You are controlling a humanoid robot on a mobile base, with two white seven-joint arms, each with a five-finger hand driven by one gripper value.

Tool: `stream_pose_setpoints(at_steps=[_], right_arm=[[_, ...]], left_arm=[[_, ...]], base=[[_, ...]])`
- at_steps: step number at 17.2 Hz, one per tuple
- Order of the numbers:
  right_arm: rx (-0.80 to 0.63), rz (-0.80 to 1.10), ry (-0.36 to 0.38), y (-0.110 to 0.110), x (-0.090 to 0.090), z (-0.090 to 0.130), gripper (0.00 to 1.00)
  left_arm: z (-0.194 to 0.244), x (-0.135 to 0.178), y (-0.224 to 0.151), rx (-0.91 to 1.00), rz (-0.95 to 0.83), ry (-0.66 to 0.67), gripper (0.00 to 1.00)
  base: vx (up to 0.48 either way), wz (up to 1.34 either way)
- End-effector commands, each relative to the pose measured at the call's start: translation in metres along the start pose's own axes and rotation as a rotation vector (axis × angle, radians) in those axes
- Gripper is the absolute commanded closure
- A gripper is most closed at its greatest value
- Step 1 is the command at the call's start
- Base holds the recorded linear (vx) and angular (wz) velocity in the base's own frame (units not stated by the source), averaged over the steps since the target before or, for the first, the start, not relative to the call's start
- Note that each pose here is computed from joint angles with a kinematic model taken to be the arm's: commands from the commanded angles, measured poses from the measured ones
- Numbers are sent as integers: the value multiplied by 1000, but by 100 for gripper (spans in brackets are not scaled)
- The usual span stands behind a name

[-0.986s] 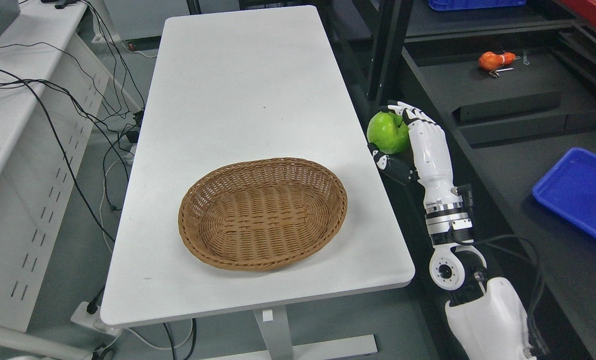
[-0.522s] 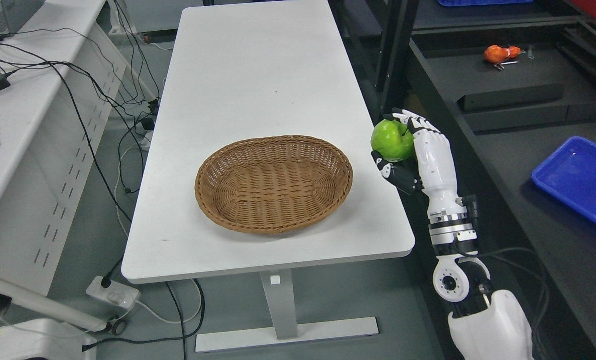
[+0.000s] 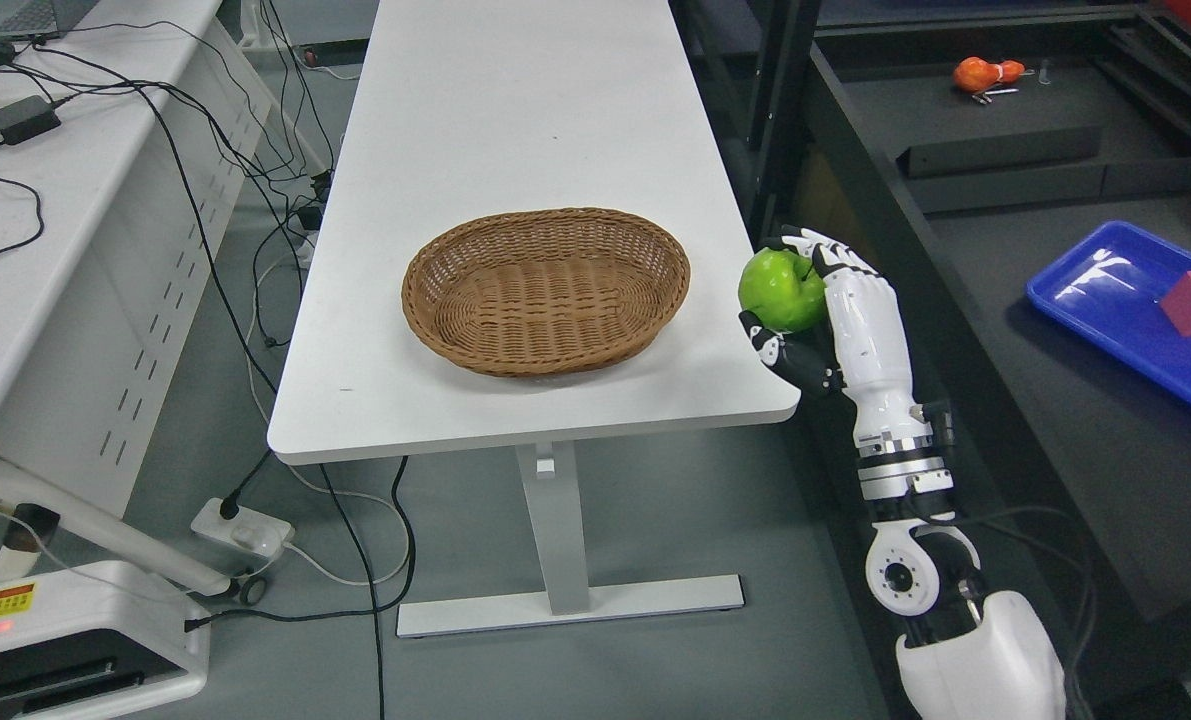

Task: Place green apple on left shelf middle layer
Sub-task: 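Carry the held apple toward the shelf's middle-layer fruit tray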

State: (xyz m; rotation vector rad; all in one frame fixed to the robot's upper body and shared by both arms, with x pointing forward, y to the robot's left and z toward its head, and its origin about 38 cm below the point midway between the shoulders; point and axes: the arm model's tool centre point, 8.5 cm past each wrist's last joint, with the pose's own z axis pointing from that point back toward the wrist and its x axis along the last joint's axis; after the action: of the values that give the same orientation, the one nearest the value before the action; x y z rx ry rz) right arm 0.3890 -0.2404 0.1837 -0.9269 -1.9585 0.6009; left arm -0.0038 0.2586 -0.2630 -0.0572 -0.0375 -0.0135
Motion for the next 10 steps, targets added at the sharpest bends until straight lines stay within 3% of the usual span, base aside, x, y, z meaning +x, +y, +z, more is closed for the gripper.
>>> stream_pose_setpoints(at_steps=[1, 10], right_arm=[[6, -10, -16, 1, 4, 3, 99], [32, -24, -42, 10, 13, 5, 99]], left_arm=[[2, -1, 11, 18, -1, 2, 0], [2, -1, 11, 18, -1, 2, 0]], base=[[-288, -116], [-349, -172]])
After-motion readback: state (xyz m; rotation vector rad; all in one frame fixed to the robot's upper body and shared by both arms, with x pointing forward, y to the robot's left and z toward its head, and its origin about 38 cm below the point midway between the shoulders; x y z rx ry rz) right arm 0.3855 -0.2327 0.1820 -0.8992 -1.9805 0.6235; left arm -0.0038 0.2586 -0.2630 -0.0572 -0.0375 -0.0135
